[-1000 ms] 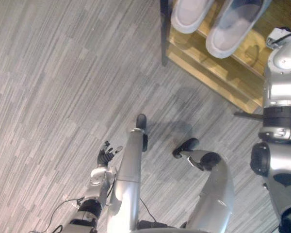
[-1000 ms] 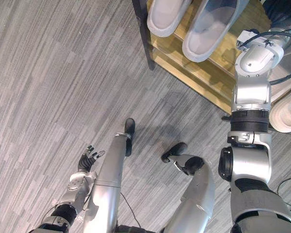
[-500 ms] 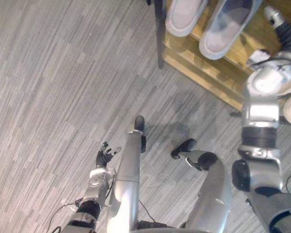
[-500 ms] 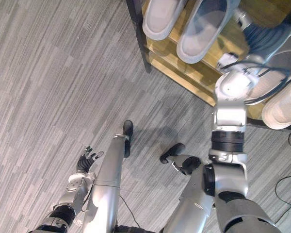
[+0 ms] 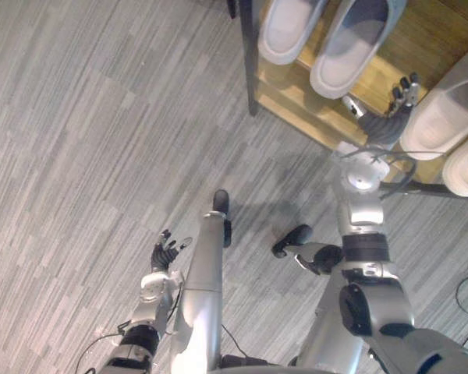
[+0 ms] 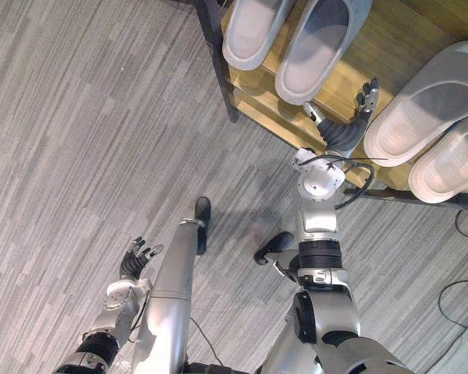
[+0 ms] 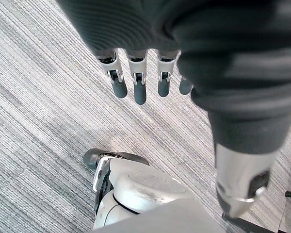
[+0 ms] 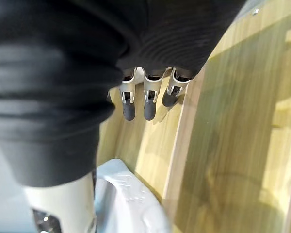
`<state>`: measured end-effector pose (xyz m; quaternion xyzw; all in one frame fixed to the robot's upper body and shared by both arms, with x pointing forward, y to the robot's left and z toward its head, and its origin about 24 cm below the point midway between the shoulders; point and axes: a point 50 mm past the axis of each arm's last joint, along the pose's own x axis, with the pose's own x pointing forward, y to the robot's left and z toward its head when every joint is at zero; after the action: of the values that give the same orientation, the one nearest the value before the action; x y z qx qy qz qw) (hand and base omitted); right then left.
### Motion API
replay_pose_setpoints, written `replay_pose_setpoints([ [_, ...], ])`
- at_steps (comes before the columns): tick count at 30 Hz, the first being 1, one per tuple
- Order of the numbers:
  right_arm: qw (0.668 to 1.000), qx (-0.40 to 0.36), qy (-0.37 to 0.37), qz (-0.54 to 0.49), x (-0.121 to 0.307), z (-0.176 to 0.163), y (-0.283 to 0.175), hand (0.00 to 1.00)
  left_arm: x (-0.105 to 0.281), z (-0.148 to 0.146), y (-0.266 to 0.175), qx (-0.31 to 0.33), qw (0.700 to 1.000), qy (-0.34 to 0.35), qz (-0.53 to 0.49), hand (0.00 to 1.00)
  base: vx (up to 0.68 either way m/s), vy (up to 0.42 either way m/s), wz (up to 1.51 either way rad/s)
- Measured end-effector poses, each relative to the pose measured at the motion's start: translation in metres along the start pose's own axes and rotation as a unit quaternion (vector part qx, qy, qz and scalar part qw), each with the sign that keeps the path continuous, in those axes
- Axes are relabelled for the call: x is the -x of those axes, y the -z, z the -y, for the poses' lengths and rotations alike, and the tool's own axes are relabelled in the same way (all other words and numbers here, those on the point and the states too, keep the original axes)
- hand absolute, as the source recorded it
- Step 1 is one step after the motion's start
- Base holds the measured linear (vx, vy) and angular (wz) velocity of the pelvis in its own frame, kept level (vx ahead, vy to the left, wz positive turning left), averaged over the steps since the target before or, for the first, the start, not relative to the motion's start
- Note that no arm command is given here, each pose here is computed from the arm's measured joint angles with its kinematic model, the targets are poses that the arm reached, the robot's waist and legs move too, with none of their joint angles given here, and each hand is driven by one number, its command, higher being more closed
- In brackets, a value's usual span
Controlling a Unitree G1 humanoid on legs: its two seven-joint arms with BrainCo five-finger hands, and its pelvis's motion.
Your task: Organize the slippers on the shoe rack
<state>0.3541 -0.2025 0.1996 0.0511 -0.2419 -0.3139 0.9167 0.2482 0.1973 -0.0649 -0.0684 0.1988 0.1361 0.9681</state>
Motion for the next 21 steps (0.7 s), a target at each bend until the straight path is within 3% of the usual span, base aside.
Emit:
replay_pose_setpoints([
  [6, 0.999, -0.017, -0.031, -0.017, -0.003, -0.004, 0.007, 0.0, 0.0, -0.007, 0.004, 0.006, 1.0, -0.016, -0.009, 0.0, 0.0, 0.007, 0.01],
  [18, 0.989, -0.007, -0.151, -0.008, -0.003, -0.045, -0.002, 0.0, 0.001, -0.006, 0.005, -0.003, 1.0, -0.015, -0.01, 0.0, 0.01, 0.014, 0.09],
  [21, 0.989, -0.01, -0.146, -0.011, -0.005, -0.047, -0.003, 0.0, 0.001, -0.006, 0.005, -0.004, 1.0, -0.014, -0.01, 0.0, 0.01, 0.024, 0.06],
])
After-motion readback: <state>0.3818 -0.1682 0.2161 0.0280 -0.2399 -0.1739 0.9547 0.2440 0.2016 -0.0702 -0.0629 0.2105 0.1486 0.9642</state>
